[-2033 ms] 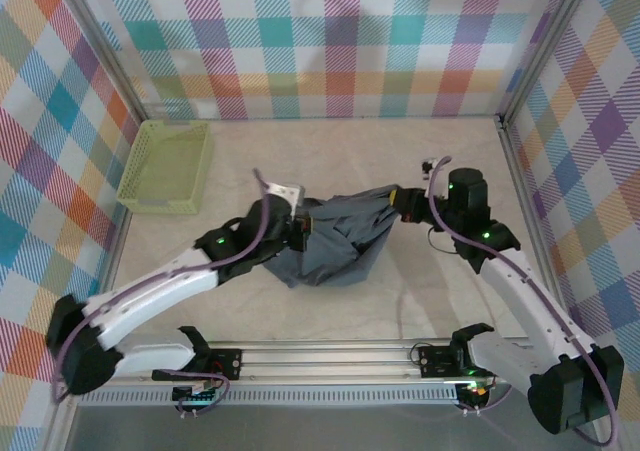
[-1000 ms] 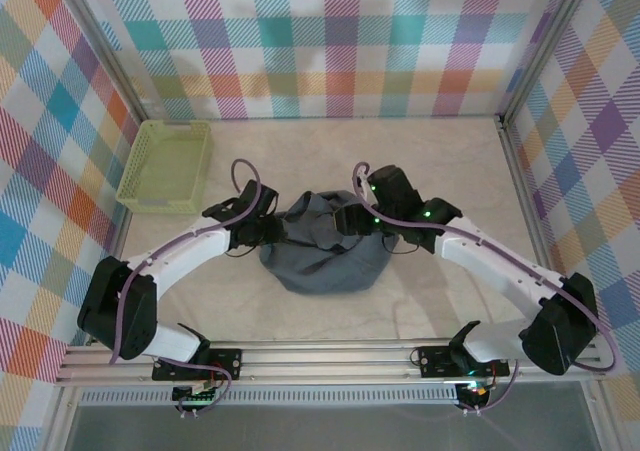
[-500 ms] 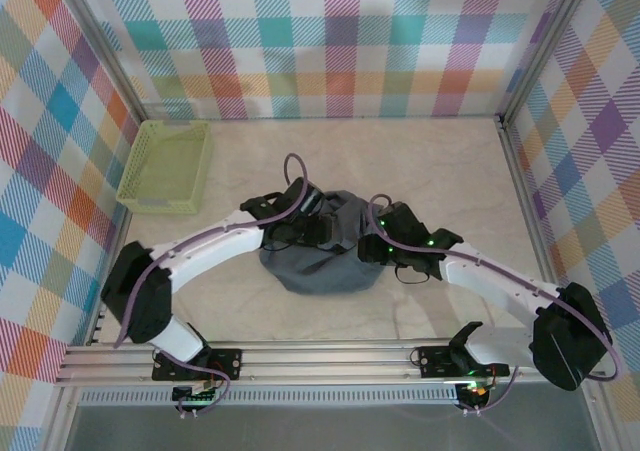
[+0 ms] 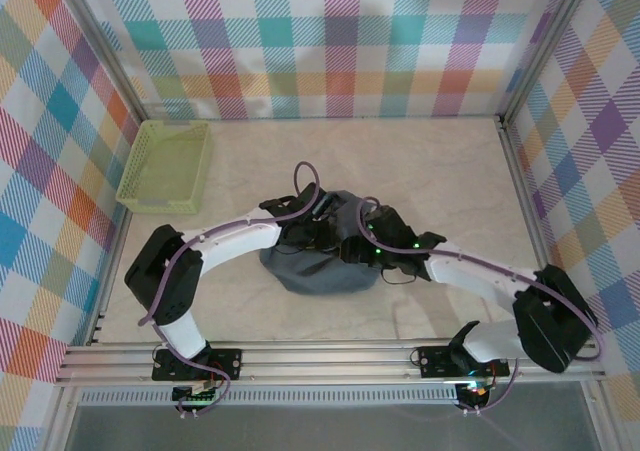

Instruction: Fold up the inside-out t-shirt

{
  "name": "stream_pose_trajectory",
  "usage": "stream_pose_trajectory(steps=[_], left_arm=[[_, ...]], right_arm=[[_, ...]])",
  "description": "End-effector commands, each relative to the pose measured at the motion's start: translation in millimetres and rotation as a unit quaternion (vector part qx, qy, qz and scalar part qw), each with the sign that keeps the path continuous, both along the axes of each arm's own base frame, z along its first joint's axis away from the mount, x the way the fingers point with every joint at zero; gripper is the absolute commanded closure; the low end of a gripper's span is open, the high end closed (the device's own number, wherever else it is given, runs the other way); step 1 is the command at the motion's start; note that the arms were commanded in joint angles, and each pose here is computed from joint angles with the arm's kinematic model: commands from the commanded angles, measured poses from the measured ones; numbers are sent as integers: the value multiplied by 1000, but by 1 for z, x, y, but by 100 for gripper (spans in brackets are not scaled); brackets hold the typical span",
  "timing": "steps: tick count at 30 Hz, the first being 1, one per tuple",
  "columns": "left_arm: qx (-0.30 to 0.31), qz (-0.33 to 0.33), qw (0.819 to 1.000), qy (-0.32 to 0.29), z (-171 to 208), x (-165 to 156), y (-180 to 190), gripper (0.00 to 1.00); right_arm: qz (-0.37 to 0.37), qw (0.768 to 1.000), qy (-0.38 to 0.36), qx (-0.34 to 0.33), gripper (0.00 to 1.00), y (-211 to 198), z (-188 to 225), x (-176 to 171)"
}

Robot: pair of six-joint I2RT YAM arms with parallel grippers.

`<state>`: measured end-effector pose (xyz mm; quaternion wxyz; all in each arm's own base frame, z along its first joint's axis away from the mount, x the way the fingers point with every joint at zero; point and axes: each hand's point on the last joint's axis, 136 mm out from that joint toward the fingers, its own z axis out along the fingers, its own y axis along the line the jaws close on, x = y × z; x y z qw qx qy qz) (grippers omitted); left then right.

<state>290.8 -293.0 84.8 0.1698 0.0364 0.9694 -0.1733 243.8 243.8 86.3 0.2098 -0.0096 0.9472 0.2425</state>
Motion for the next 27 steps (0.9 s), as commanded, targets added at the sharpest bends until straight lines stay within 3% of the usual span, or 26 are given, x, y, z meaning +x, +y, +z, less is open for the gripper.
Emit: stream_pose_trajectory(steps=[1, 4, 7, 9, 12, 17, 22, 27], left_arm=[[-20, -4, 1000, -10, 11, 5, -13, 74], [-18, -4, 1000, -15, 16, 6, -13, 87], [-14, 3, 1000, -28, 24, 12, -8, 100], [-14, 9, 999, -38, 32, 17, -3, 100], [-20, 22, 998, -57, 50, 27, 7, 100], [-62, 63, 990, -109, 108, 44, 38, 100], [-94, 97, 973, -187, 178, 40, 72, 100], [-82, 90, 981, -152, 155, 34, 73, 100]], right_arm=[[-21, 1000, 3, -9, 32, 8, 1, 13], [-31, 999, 4, -27, 47, 3, -5, 15], [-36, 998, -1, -47, 71, -6, -7, 11], [-36, 997, -7, -65, 84, -15, -7, 5], [-30, 996, -20, -79, 94, -27, -7, -5], [-26, 993, -61, -102, 99, -56, 2, -17], [-23, 983, -121, -134, 97, -83, 22, -20], [28, 987, -131, -94, 84, -60, 25, -21]])
